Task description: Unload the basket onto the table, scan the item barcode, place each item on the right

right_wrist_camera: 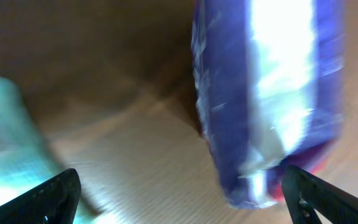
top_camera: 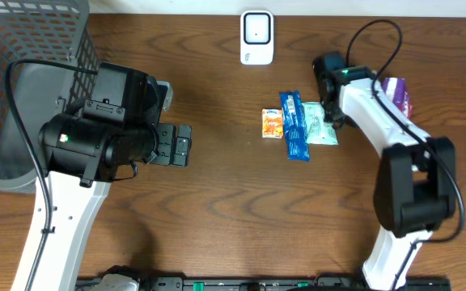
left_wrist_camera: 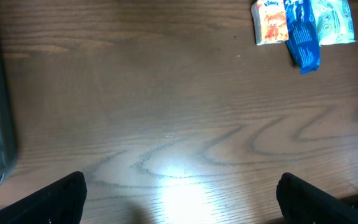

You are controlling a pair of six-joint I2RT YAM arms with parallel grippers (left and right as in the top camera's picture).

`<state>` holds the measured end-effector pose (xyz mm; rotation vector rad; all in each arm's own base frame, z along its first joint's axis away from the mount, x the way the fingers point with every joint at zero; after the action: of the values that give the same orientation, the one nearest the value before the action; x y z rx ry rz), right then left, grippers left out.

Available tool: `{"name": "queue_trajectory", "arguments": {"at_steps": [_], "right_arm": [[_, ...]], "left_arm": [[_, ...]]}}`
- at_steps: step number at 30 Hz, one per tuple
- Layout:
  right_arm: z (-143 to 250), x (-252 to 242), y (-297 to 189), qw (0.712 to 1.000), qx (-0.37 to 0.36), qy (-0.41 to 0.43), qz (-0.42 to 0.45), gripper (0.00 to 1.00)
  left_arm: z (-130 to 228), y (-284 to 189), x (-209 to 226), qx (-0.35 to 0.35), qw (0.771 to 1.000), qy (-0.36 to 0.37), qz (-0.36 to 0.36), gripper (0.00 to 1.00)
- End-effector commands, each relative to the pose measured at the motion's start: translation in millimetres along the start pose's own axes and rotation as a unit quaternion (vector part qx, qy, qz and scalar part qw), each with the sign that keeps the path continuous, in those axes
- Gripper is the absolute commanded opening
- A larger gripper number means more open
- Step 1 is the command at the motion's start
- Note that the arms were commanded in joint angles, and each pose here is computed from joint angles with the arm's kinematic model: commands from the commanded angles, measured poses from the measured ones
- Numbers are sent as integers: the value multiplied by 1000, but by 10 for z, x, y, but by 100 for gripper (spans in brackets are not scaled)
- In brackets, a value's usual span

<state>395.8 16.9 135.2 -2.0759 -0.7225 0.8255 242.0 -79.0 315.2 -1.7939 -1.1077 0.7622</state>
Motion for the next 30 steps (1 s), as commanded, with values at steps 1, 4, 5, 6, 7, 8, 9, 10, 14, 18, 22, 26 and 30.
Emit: {"name": "queue_trajectory", "arguments": {"at_steps": [1, 4, 5, 6, 7, 8, 9, 10, 14, 18, 22, 26, 30], "right_arm": [[-365, -147, -467, 994, -13, 37, -98, 99], [-525, -374, -579, 988, 1, 55, -148, 99], [-569, -456, -583, 985, 10, 59, -164, 99], [-611, -545, -570, 982, 20, 62, -180, 99], [-649, -641, -540, 978, 32, 68, -194, 99], [-679, -734, -497, 975, 45, 75, -205, 99], [-703, -827, -438, 971, 61, 84, -217, 99], [-725, -923, -366, 965, 79, 94, -232, 99], [-699, -1130, -52, 939, 141, 116, -292, 99], [-606, -1096, 273, 911, 180, 134, -347, 96], [-503, -930, 572, 892, 197, 140, -382, 92], [-421, -803, 860, 889, 215, 156, -374, 87], [-321, -708, 1116, 888, 233, 152, -367, 78]], "left_arm": [[-9, -15, 27, -1, 1000, -3, -8, 98], [-9, -15, 27, -1, 1000, -3, -8, 98], [-9, -15, 27, -1, 1000, -3, -8, 98], [-9, -15, 27, -1, 1000, -3, -8, 98], [-9, -15, 27, -1, 1000, -3, -8, 98], [-9, -15, 27, -1, 1000, -3, -8, 98], [-9, -15, 27, -1, 1000, -3, -8, 98], [-9, -15, 27, -1, 1000, -3, -8, 98], [-9, -15, 27, -1, 1000, -3, -8, 98], [-9, -15, 27, -1, 1000, -3, -8, 98], [-9, -15, 27, -1, 1000, -3, -8, 98], [-9, -15, 27, -1, 1000, -3, -8, 98], [-9, -15, 27, -1, 1000, -3, -8, 98]]}}
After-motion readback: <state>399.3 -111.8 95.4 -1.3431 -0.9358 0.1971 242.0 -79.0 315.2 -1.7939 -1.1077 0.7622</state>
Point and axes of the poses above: each gripper's point midway between its finger pads, its own y axis out along the fingers, its own x axis along the line the jaws close on, z = x × y, the point moved 6 cm from there along -y, back along the fingers, and after that the axes turned 14 degrees about y, right-handed, at the moved point
